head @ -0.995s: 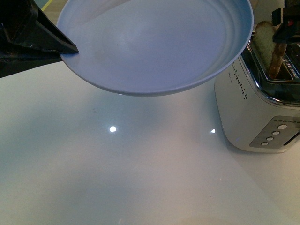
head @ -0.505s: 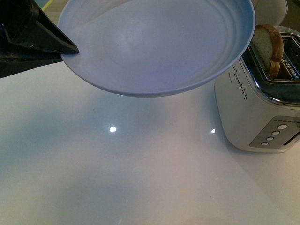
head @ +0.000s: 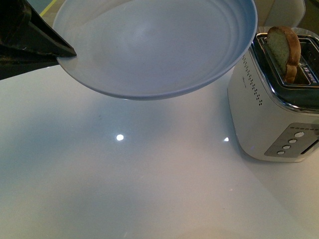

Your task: Left arm holds plate, right arm toasts bread

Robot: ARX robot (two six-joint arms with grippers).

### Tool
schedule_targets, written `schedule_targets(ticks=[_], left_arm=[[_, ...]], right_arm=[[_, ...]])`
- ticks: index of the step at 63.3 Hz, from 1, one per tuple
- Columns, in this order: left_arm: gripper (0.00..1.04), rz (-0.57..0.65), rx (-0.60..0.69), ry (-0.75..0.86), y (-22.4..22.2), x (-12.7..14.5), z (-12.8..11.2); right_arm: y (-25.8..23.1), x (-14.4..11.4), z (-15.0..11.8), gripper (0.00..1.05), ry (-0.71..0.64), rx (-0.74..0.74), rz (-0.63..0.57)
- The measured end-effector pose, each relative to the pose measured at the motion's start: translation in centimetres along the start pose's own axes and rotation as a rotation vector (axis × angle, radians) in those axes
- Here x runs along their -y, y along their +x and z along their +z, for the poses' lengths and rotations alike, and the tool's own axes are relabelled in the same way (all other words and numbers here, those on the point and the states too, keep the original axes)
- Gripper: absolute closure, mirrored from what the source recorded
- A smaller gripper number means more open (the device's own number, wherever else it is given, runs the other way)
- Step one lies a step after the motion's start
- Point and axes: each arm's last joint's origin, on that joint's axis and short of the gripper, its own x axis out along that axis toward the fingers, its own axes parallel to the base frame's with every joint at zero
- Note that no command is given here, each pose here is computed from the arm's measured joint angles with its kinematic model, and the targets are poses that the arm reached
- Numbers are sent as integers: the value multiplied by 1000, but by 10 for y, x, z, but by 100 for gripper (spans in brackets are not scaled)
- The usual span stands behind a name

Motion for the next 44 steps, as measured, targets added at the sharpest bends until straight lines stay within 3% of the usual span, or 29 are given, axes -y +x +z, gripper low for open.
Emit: schedule_targets(ticks=[8, 27, 44], left_arm=[[102, 5, -3, 2, 0, -1, 0], [102, 13, -6, 9, -1, -3, 1], [102, 14, -5, 9, -2, -3, 1]], right_arm=[[-21, 2, -21, 53, 0, 52, -7], [-48, 2, -52, 103, 0, 39, -7], [-66, 2, -68, 103, -3, 41, -8]])
